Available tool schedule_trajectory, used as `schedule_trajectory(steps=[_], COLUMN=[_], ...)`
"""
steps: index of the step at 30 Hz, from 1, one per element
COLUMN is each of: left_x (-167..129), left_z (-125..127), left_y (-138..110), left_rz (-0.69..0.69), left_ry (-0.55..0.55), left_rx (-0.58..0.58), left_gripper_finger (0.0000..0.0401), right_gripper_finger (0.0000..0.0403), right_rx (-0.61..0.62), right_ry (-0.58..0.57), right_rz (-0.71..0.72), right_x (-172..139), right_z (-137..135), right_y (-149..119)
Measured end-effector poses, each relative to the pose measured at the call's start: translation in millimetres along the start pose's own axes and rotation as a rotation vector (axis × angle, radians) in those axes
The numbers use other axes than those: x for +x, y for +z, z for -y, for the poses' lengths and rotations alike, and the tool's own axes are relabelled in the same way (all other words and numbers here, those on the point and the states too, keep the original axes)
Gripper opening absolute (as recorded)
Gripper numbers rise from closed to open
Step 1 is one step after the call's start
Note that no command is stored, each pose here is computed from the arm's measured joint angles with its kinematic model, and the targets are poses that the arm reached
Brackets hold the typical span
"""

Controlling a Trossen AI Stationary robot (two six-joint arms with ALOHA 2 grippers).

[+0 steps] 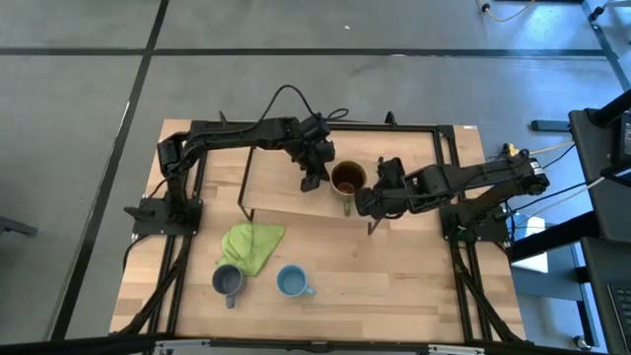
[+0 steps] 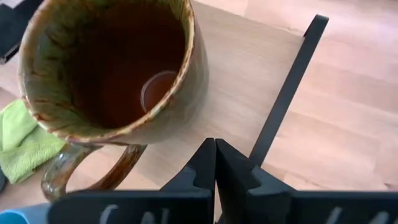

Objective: Stack small to large cups/mugs on shelf
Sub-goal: Put the brown mug on the shelf

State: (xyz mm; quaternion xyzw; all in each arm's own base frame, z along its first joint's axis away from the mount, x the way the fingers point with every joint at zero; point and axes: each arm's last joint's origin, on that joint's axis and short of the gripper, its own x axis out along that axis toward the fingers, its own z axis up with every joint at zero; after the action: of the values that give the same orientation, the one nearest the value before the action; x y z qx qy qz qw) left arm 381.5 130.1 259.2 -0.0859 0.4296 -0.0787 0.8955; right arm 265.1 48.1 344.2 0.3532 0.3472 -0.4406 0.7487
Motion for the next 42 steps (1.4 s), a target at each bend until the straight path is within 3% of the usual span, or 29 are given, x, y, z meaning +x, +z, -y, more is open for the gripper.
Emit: schedule_trajectory(steps=[16, 42], left_x=[-9.5, -10.4], left_z=[1.4, 0.3], left_y=[17.6, 22.1], left_rz=[0.084, 0.128], left_ry=[0.003, 0.013], left_rx=[0.026, 0.056], left_gripper_finger=[0.0, 0.0], right_gripper_finger=[0.001, 0.001], right_rx=[0.01, 0.046], right_ry=[0.011, 0.067], right_rz=[0.031, 0.067], right_x=[0.2, -0.3], right_z=[-1.4, -7.7], right_y=[1.8, 3.8])
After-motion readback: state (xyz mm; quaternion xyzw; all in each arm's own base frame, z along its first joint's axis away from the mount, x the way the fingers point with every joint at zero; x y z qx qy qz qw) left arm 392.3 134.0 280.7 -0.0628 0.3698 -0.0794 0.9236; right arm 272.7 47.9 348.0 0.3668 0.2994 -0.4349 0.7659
